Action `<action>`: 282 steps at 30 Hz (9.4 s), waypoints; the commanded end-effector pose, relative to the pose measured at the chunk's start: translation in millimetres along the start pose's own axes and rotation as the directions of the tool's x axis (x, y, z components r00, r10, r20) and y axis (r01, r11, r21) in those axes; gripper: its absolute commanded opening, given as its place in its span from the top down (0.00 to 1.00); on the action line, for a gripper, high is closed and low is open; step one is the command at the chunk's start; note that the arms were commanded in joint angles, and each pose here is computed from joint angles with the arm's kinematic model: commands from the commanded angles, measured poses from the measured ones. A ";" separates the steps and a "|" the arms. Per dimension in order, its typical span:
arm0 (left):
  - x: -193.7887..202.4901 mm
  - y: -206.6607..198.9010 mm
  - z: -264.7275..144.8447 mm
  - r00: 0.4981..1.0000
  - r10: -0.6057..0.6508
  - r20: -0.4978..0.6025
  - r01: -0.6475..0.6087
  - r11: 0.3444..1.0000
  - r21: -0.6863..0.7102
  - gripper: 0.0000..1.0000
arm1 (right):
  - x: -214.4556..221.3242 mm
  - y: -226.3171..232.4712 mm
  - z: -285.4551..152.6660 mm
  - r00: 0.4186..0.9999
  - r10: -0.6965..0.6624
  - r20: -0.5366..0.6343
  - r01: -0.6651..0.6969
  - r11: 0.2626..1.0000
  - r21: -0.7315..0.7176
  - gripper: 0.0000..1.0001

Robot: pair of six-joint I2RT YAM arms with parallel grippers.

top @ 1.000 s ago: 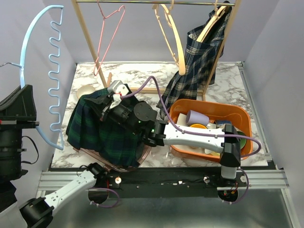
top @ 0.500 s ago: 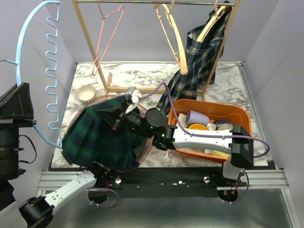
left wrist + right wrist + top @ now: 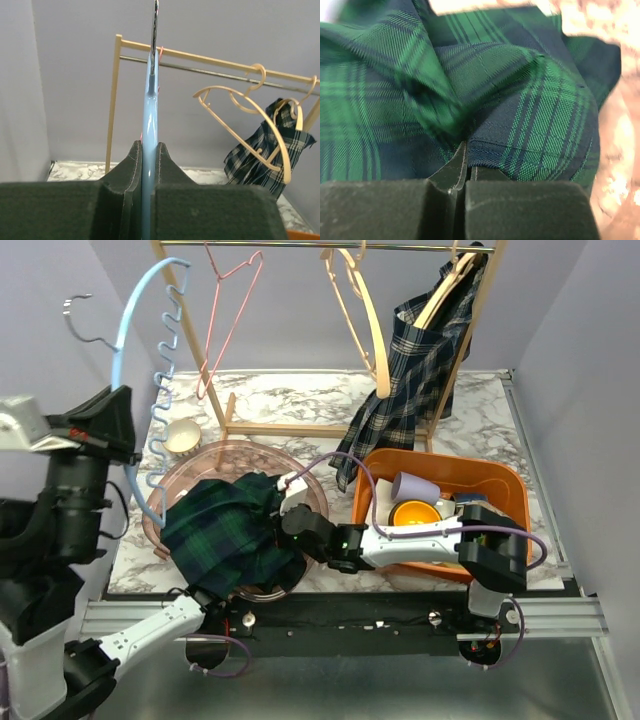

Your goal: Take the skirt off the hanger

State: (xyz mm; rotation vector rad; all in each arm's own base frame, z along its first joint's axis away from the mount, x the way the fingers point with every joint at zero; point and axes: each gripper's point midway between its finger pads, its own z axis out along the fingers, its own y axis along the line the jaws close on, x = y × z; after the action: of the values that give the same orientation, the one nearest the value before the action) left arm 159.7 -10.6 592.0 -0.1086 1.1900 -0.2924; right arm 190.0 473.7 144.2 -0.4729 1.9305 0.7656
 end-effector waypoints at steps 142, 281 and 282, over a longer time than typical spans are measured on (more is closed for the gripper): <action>144.3 -117.3 145.1 0.945 0.066 -0.319 0.049 0.939 0.341 0.01 | -292.4 -64.6 -270.6 0.912 -0.144 0.383 0.086 0.983 0.163 0.00; 142.0 -118.7 70.7 0.942 -0.081 -0.325 0.217 0.888 0.405 0.04 | -472.1 -163.7 -303.4 0.378 -0.253 0.891 -0.107 0.944 0.313 0.99; 141.9 -118.5 71.3 0.943 -0.080 -0.324 0.215 0.889 0.405 0.04 | -473.5 -162.3 -306.5 0.371 -0.251 0.894 -0.105 0.945 0.309 0.99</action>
State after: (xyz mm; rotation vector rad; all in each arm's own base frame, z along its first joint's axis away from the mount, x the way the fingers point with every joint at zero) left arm 262.9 -166.5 505.9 0.2276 1.4222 -0.6978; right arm 349.8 170.5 535.8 0.0553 1.1514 0.3288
